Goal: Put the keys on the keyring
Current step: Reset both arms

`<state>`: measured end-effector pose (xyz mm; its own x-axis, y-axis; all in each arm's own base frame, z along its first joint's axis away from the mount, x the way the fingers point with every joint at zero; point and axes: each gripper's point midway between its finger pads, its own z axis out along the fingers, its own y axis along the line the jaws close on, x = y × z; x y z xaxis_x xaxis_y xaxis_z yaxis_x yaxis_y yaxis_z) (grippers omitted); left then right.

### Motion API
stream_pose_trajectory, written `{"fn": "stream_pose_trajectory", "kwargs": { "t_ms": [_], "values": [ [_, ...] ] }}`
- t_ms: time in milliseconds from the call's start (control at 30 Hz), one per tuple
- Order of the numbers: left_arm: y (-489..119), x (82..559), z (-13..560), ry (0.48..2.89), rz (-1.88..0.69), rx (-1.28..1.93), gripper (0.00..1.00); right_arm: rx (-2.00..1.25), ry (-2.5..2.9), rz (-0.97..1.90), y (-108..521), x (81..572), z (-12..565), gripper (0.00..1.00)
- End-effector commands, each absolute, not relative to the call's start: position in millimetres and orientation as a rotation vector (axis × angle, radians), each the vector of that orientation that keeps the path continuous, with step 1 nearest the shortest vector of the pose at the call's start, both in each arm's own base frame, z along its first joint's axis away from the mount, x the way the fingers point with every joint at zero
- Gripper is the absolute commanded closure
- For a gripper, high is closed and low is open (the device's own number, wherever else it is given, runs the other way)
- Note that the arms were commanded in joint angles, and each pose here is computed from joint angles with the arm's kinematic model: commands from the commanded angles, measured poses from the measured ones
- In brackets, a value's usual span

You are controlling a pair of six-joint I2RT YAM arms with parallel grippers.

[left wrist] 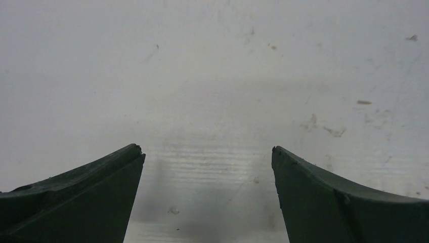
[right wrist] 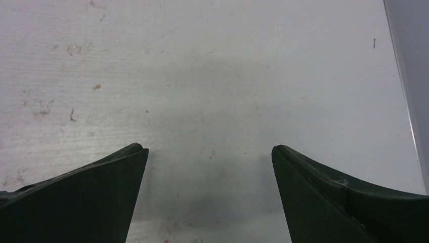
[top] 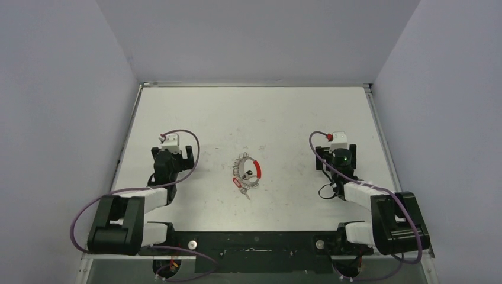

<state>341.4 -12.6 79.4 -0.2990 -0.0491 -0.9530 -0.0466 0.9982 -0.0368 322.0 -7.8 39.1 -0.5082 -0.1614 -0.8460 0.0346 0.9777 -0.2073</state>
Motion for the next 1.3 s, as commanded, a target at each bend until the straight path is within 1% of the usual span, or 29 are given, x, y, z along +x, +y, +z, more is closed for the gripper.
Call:
{"fn": "stream_pose_trajectory", "kwargs": {
  "t_ms": [0,133,233,300,367,467,500,533,600,667,767,1267],
  "values": [
    [0.5,366.9,85.3,1.840,0.046,-0.111,0.03,-0.012,1.870,-0.284,-18.8,358.4,84.2,0.00],
    [2.5,373.9,78.4,1.882,0.025,-0.114,0.03,-0.014,1.879,-0.264,-18.8,370.6,81.2,0.00],
    [2.5,369.8,80.9,1.861,0.033,-0.079,0.03,-0.050,1.893,-0.211,-10.2,377.2,78.6,0.00],
    [9.4,364.6,88.8,1.795,0.114,-0.019,0.03,-0.010,1.811,-0.148,-5.0,376.4,84.4,0.00],
    [20.7,361.0,93.6,1.707,0.145,-0.072,0.03,-0.003,1.754,-0.136,-4.3,372.5,78.2,0.00],
    [11.5,365.2,68.6,1.719,0.105,0.015,0.03,0.029,1.705,-0.141,-7.0,374.7,69.8,0.00],
    [10.0,367.8,68.7,1.686,0.117,0.046,0.04,0.039,1.743,-0.160,-10.0,376.7,67.9,0.00],
    [14.7,364.8,69.9,1.678,0.132,0.002,0.03,0.040,1.783,-0.173,-11.4,380.1,64.2,0.00],
    [15.9,367.5,65.2,1.740,0.125,-0.021,0.03,0.022,1.826,-0.161,-7.3,396.0,59.8,0.00],
    [15.5,381.3,59.0,1.794,0.132,-0.003,0.03,0.045,1.883,-0.164,-8.1,398.4,52.3,0.00],
    [34.3,386.1,54.5,1.844,0.198,-0.135,0.03,0.072,1.886,-0.191,-13.2,397.1,51.5,0.00],
    [35.5,386.9,54.6,1.841,0.199,-0.139,0.03,0.072,1.890,-0.194,-13.3,396.3,50.7,0.00]
  ]
}}
